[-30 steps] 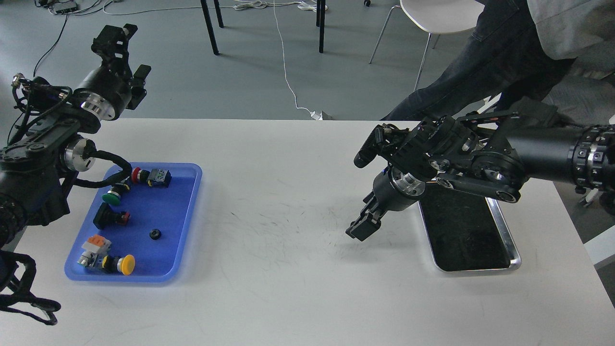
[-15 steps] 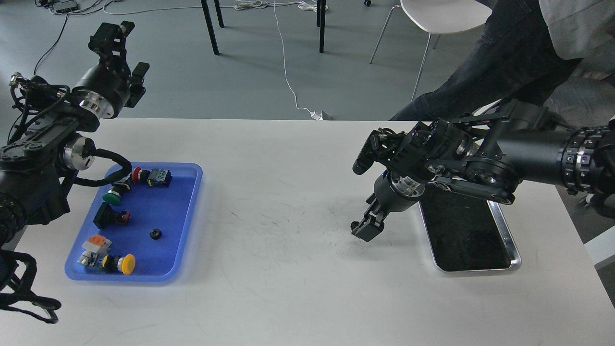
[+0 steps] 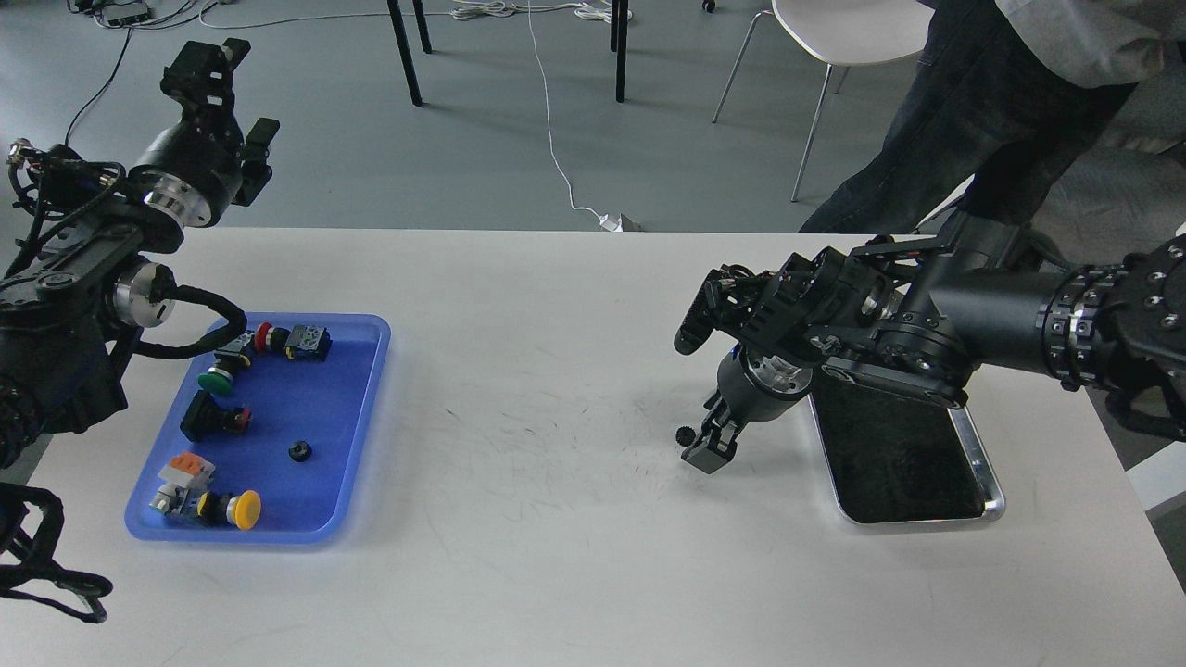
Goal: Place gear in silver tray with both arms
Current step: 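Lower the right gripper onto the black gear and grasp it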
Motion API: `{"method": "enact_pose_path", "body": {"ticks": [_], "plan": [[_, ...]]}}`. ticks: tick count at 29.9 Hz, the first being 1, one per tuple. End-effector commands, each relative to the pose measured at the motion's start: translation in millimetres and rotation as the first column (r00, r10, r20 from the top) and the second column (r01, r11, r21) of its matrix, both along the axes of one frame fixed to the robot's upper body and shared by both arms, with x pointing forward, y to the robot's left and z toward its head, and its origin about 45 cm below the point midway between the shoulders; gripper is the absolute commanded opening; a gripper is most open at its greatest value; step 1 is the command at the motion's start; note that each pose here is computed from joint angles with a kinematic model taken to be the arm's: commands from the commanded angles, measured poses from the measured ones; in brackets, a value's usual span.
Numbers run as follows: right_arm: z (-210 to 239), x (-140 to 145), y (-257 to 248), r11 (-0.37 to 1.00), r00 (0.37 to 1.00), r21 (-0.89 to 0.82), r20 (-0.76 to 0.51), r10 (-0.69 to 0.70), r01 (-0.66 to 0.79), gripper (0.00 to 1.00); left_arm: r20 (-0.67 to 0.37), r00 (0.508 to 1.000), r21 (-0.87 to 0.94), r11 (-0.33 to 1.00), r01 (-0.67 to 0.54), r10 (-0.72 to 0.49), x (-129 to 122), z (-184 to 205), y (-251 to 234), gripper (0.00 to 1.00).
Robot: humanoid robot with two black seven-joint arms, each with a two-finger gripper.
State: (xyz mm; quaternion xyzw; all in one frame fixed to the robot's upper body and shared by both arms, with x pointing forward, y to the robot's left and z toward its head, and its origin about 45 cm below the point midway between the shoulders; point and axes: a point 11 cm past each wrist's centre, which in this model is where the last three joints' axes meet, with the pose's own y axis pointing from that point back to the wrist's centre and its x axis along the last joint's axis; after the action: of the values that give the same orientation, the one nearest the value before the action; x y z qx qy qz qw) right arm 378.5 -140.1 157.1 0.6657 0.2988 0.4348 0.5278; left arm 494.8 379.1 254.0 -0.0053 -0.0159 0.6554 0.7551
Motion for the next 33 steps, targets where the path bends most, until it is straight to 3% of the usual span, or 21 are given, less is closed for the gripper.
{"method": "enact_pose_path", "body": {"ticks": [1, 5, 26, 33], "plan": [[-0.4, -1.6, 5.7, 1.0, 1.0, 0.002, -0.001, 0.012, -0.012, 0.66, 0.0, 1.0, 0.001, 1.0, 0.001, -0.001, 0.1, 0.3, -0.1, 0.98], [-1.8, -1.5, 4.6, 1.0, 1.0, -0.005, -0.001, 0.014, -0.014, 0.58, 0.001, 1.0, 0.004, 1.0, -0.002, 0.002, -0.3, 1.2, 2.3, 0.98], [-11.9, -0.7, 15.9, 1.0, 1.0, -0.006, 0.005, 0.014, -0.014, 0.53, 0.006, 1.0, 0.002, 1.0, -0.017, 0.017, -1.7, 3.7, 10.4, 0.98], [-11.5, -0.4, 15.3, 1.0, 1.0, -0.011, 0.007, 0.018, -0.018, 0.38, 0.004, 1.0, 0.004, 1.0, -0.018, 0.018, -2.2, 2.9, 11.1, 0.98]]}}
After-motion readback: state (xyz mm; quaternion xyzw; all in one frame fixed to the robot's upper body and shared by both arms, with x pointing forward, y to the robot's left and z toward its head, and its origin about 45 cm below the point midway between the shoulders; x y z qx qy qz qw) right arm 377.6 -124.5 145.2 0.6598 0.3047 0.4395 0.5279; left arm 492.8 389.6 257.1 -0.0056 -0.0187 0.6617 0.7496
